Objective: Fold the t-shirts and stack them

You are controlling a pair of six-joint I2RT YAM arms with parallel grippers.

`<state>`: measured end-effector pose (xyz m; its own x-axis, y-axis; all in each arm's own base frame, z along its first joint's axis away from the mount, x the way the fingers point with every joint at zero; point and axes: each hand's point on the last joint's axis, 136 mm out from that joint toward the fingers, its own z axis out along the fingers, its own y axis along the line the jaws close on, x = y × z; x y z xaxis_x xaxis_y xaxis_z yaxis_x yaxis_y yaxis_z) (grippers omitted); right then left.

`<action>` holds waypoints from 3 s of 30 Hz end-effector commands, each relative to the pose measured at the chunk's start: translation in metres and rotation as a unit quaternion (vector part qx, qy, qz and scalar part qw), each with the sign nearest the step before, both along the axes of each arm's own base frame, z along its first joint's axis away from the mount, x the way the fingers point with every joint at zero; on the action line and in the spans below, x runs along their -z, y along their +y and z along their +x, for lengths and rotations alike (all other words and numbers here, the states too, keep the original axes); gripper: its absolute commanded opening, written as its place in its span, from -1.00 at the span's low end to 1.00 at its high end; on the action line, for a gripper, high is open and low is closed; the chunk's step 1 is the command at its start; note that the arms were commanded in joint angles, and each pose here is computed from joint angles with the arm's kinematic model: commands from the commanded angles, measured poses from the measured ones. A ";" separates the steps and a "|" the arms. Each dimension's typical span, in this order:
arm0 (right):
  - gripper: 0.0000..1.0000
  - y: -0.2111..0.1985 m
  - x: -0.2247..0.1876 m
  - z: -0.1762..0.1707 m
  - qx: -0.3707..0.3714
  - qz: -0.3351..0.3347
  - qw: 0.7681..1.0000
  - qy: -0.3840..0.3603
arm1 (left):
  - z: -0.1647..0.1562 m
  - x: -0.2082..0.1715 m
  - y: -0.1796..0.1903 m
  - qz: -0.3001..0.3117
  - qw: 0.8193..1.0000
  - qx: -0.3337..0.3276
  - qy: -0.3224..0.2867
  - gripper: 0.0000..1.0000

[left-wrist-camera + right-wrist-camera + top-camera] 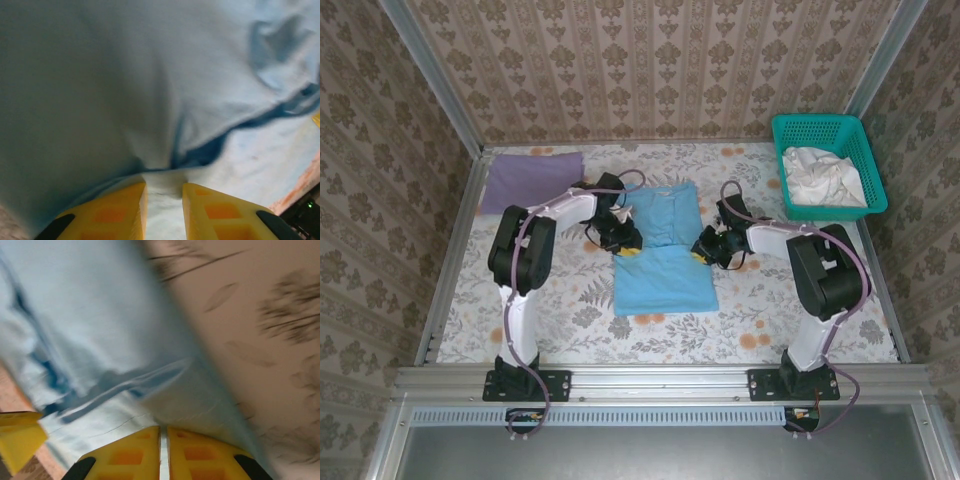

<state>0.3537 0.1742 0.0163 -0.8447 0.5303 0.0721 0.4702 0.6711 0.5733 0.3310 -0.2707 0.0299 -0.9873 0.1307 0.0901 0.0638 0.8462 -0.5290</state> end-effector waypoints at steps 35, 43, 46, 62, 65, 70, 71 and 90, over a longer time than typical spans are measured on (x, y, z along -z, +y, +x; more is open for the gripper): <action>0.15 -0.035 -0.020 -0.165 -0.076 0.017 0.997 -0.011 | -0.152 -0.036 0.046 -0.126 0.984 -0.046 0.117 -0.03; 0.03 -0.028 -0.013 -0.167 -0.091 0.001 0.996 -0.008 | -0.161 -0.010 0.056 -0.056 0.989 -0.035 0.133 -0.12; -0.04 -0.025 -0.010 -0.163 -0.089 0.006 0.996 -0.012 | -0.160 -0.004 0.060 -0.036 0.991 -0.035 0.128 -0.15; -0.34 -0.027 0.001 -0.151 -0.082 -0.027 0.996 -0.016 | -0.163 0.016 0.058 0.031 0.995 0.012 0.095 -0.52; -0.34 -0.025 -0.004 -0.146 -0.076 -0.022 0.997 -0.026 | -0.162 0.018 0.060 0.039 0.995 0.012 0.089 -0.52; -0.32 -0.021 -0.007 -0.143 -0.075 -0.010 0.997 -0.023 | -0.162 0.019 0.060 0.041 0.995 0.017 0.088 -0.46; -0.32 -0.021 -0.007 -0.143 -0.075 -0.011 0.997 -0.023 | -0.162 0.019 0.060 0.041 0.995 0.018 0.087 -0.41; -0.37 -0.030 0.000 -0.144 -0.076 -0.046 0.996 0.002 | -0.158 0.020 0.059 0.052 0.995 0.032 0.079 -0.55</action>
<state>0.2072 0.1481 0.0189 -0.9167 0.3981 0.0350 0.3515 0.7616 0.5444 0.1676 -0.2168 0.0184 -0.9461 0.1579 0.2828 -0.0012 0.8715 -0.4905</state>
